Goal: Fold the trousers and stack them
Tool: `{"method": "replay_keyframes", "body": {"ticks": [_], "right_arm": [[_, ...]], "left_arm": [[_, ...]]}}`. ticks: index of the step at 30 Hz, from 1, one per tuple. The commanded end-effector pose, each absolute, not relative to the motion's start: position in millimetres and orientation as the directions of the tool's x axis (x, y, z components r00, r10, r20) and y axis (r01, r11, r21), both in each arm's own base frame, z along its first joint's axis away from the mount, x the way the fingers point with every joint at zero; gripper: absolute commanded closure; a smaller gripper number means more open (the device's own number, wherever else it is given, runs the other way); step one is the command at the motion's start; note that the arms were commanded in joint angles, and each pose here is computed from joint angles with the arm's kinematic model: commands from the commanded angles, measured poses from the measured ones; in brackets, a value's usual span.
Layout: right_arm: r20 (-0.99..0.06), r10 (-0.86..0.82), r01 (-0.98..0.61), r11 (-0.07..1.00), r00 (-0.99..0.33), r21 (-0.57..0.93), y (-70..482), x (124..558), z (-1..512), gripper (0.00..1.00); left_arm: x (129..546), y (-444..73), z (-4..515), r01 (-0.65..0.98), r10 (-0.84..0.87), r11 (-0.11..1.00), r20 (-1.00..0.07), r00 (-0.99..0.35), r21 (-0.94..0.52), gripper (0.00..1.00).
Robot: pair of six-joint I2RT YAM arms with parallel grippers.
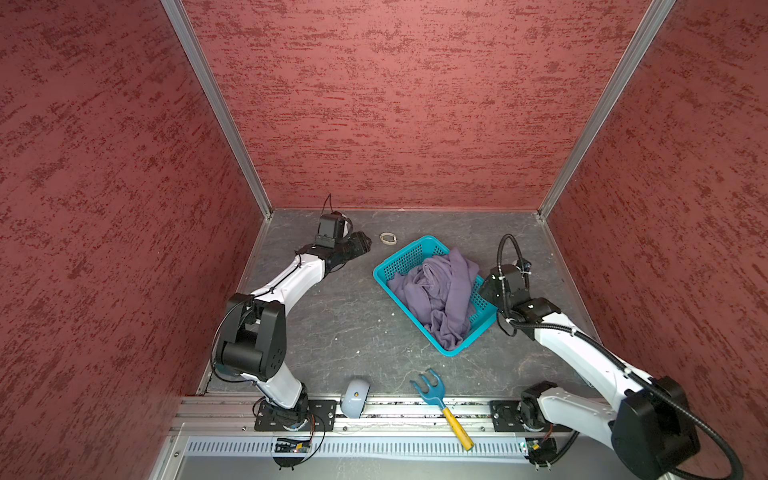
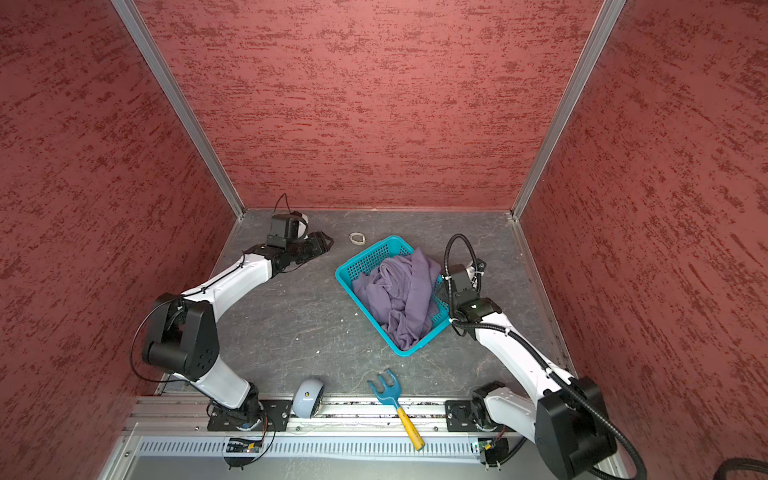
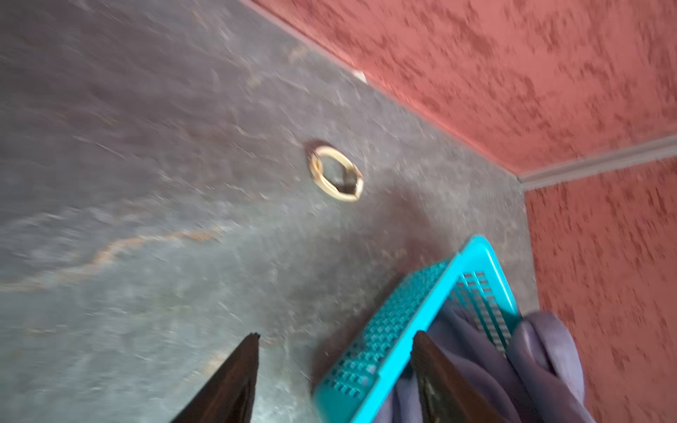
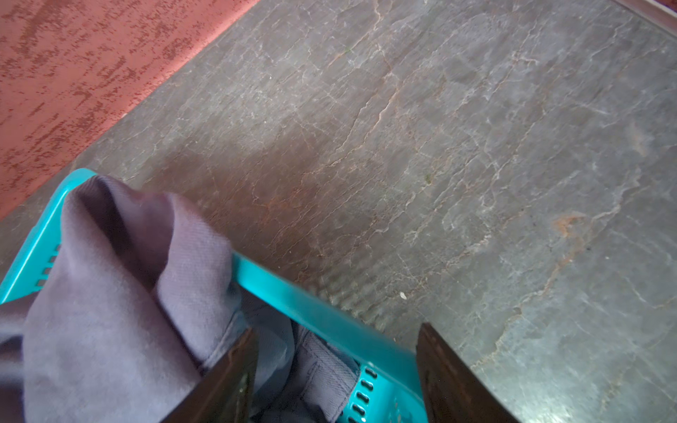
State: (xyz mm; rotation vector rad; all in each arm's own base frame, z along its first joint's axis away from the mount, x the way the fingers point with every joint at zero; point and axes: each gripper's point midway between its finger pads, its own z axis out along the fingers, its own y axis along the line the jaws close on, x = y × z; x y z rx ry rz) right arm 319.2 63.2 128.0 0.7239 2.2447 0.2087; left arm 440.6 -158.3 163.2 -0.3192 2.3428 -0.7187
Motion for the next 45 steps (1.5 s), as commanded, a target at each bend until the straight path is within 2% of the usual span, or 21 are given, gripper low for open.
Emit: {"method": "replay_keyframes", "body": {"ticks": [1, 5, 9, 14, 19, 23, 27, 33, 35, 37, 41, 45], "right_arm": [[-0.434, 0.575, 0.461, 0.817, -0.694, 0.347, 77, 295, 88, 0.3], [-0.431, 0.58, 0.446, 0.812, -0.692, 0.376, 67, 314, 97, 0.29], [-0.477, 0.528, 0.422, 0.849, -0.703, 0.318, 54, 326, 124, 0.24], [-0.489, 0.509, 0.461, 0.858, -0.708, 0.226, 34, 302, 158, 0.18], [-0.402, 0.568, 0.48, 0.822, -0.718, 0.305, 41, 257, 160, 0.17], [-0.278, 0.6, 0.482, 0.784, -0.75, 0.392, 61, 232, 139, 0.22], [-0.214, 0.614, 0.491, 0.757, -0.759, 0.431, 71, 225, 115, 0.29], [-0.212, 0.591, 0.48, 0.778, -0.778, 0.407, 72, 251, 93, 0.47], [-0.226, 0.593, 0.49, 0.784, -0.773, 0.382, 59, 266, 89, 0.58], [-0.247, 0.603, 0.511, 0.786, -0.759, 0.349, 38, 284, 87, 0.61], [-0.312, 0.628, 0.564, 0.778, -0.713, 0.277, -15, 322, 94, 0.61], [-0.343, 0.668, 0.611, 0.743, -0.66, 0.273, -59, 367, 103, 0.52]], "left_arm": [[419, -172, 136, -0.062, -0.376, 0.807, -0.431, -0.82, -0.587, 0.34], [397, -180, 121, -0.072, -0.356, 0.804, -0.38, -0.854, -0.591, 0.35], [379, -192, 116, -0.068, -0.343, 0.79, -0.347, -0.873, -0.609, 0.34], [365, -219, 114, -0.048, -0.312, 0.778, -0.319, -0.895, -0.626, 0.35], [360, -239, 112, -0.027, -0.281, 0.771, -0.302, -0.911, -0.636, 0.37], [361, -246, 112, -0.031, -0.28, 0.766, -0.29, -0.915, -0.642, 0.38], [361, -256, 110, -0.029, -0.271, 0.761, -0.277, -0.922, -0.648, 0.39], [357, -274, 106, -0.015, -0.246, 0.757, -0.264, -0.933, -0.653, 0.4], [357, -280, 108, -0.007, -0.239, 0.755, -0.265, -0.934, -0.656, 0.4], [356, -286, 111, 0.009, -0.228, 0.748, -0.269, -0.936, -0.664, 0.39], [355, -298, 127, 0.044, -0.207, 0.731, -0.283, -0.937, -0.681, 0.29], [351, -308, 147, 0.096, -0.181, 0.708, -0.311, -0.933, -0.7, 0.17]]}}
